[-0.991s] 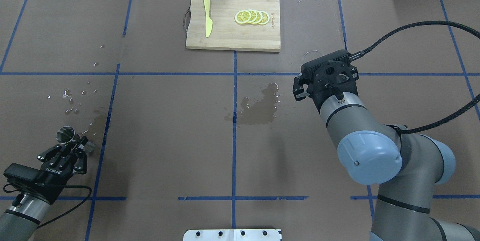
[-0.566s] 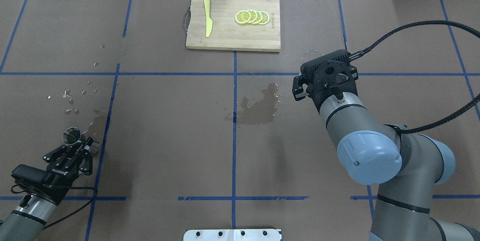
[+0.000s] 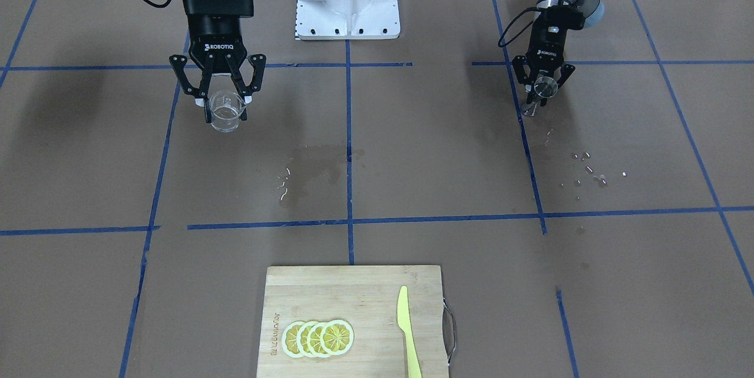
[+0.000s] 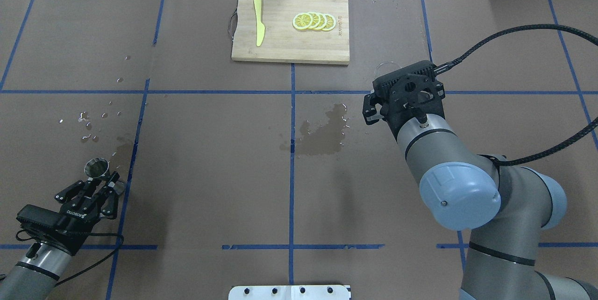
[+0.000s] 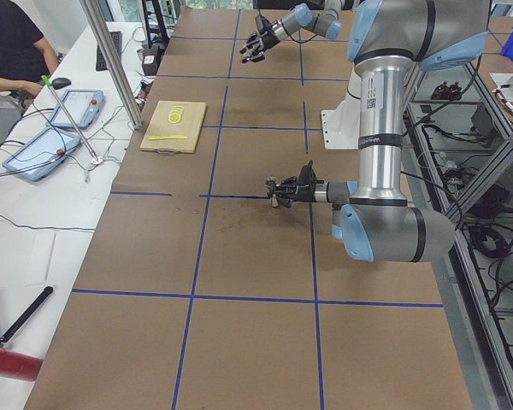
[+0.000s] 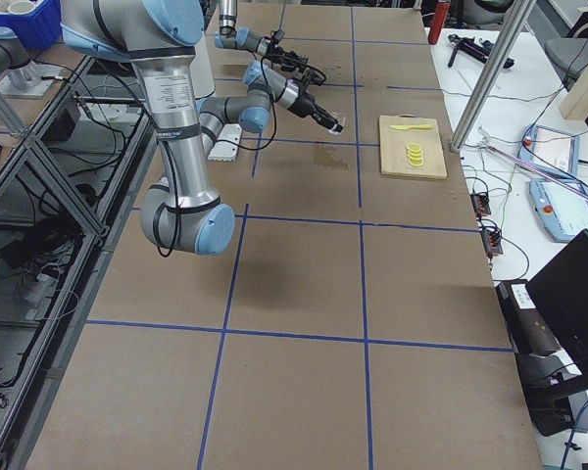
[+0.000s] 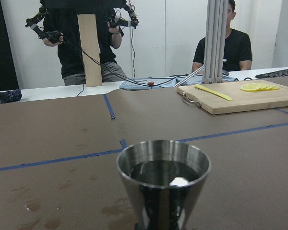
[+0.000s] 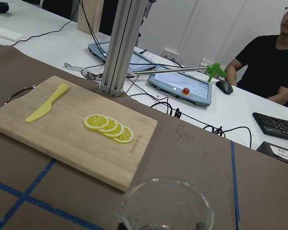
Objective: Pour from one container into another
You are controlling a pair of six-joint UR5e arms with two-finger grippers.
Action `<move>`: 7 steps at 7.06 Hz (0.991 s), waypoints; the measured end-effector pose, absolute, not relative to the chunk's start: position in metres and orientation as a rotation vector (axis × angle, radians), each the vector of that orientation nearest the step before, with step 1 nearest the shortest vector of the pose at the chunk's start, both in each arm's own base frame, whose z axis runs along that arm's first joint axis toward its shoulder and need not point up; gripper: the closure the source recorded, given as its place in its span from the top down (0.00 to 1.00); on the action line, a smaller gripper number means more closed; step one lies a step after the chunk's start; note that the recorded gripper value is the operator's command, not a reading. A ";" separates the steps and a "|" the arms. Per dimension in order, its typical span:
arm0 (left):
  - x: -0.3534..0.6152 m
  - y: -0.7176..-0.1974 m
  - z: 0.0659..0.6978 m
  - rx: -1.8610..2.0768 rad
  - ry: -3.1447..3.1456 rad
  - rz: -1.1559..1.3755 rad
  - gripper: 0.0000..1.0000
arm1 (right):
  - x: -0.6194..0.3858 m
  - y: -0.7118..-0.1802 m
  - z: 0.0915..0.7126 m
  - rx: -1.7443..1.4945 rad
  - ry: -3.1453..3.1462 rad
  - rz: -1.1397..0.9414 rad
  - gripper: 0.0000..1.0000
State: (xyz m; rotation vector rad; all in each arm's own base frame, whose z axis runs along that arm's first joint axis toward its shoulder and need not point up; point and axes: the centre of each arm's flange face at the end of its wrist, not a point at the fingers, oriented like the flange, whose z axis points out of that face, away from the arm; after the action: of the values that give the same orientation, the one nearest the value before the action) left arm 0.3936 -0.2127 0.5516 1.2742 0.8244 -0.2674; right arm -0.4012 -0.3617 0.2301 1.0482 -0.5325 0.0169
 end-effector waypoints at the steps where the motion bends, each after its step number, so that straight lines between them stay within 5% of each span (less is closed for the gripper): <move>1: 0.394 -0.213 0.551 1.272 0.829 -0.268 0.39 | -0.401 -0.362 0.229 1.049 -0.534 0.018 0.00; 2: 0.394 -0.212 0.551 1.271 0.832 -0.268 0.40 | -0.401 -0.362 0.227 1.050 -0.538 0.019 0.00; 3: 0.393 -0.212 0.551 1.270 0.834 -0.268 0.52 | -0.402 -0.362 0.225 1.049 -0.543 0.019 0.00; 4: 0.393 -0.212 0.551 1.270 0.836 -0.269 0.73 | -0.402 -0.362 0.225 1.048 -0.547 0.018 0.00; 6: 0.393 -0.212 0.551 1.265 0.842 -0.267 0.99 | -0.403 -0.361 0.224 1.047 -0.549 0.017 0.00; 7: 0.393 -0.212 0.551 1.258 0.852 -0.262 0.99 | -0.403 -0.362 0.223 1.048 -0.551 0.018 0.00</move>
State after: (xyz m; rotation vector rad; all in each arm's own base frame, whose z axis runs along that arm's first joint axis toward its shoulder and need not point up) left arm 0.3929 -0.2116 0.5507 1.2584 0.8521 -0.2620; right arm -0.4026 -0.3616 0.2228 1.0478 -0.5507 0.0181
